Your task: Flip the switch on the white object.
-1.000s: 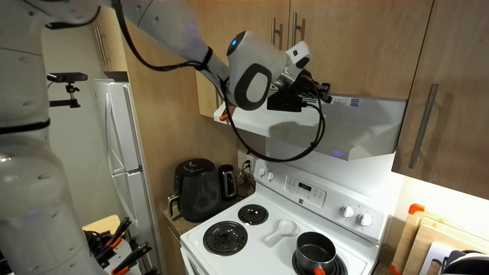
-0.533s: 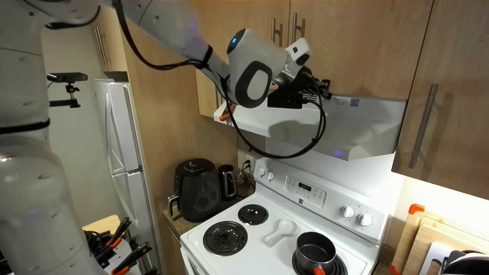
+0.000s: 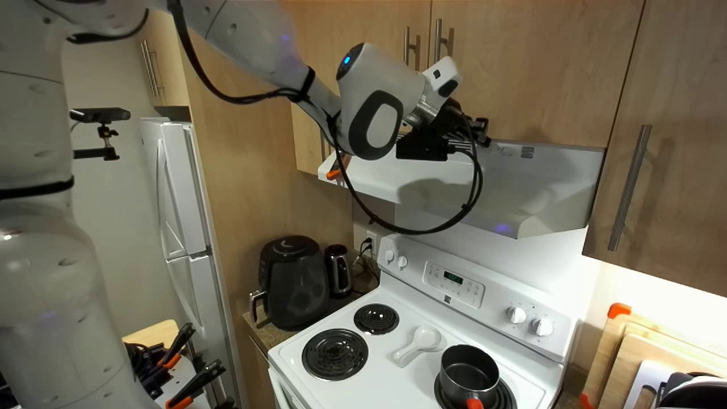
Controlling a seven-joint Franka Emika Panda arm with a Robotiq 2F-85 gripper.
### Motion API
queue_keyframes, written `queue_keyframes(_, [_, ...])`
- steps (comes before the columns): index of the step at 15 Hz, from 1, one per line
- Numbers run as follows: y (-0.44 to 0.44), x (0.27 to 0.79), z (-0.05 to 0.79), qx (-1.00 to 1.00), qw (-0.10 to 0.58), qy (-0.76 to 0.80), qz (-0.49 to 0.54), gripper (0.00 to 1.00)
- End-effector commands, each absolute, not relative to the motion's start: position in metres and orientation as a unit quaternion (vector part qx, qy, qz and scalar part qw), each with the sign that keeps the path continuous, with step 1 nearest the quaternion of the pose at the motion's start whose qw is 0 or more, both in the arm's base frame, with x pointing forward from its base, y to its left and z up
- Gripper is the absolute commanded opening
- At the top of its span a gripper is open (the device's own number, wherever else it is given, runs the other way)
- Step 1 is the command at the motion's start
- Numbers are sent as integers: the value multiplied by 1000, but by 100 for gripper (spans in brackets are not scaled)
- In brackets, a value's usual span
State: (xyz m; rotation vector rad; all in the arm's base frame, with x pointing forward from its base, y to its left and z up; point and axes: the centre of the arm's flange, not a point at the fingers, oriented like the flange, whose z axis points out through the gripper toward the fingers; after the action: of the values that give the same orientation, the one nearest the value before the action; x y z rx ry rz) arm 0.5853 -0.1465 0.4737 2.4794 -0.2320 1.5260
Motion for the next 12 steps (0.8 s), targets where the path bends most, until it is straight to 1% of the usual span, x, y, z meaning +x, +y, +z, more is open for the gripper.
queue_keyframes(1, [-143,585,478,844,106,-83,519,0])
queue_keyframes(12, [-146,582,478,855,106,-88,500,0])
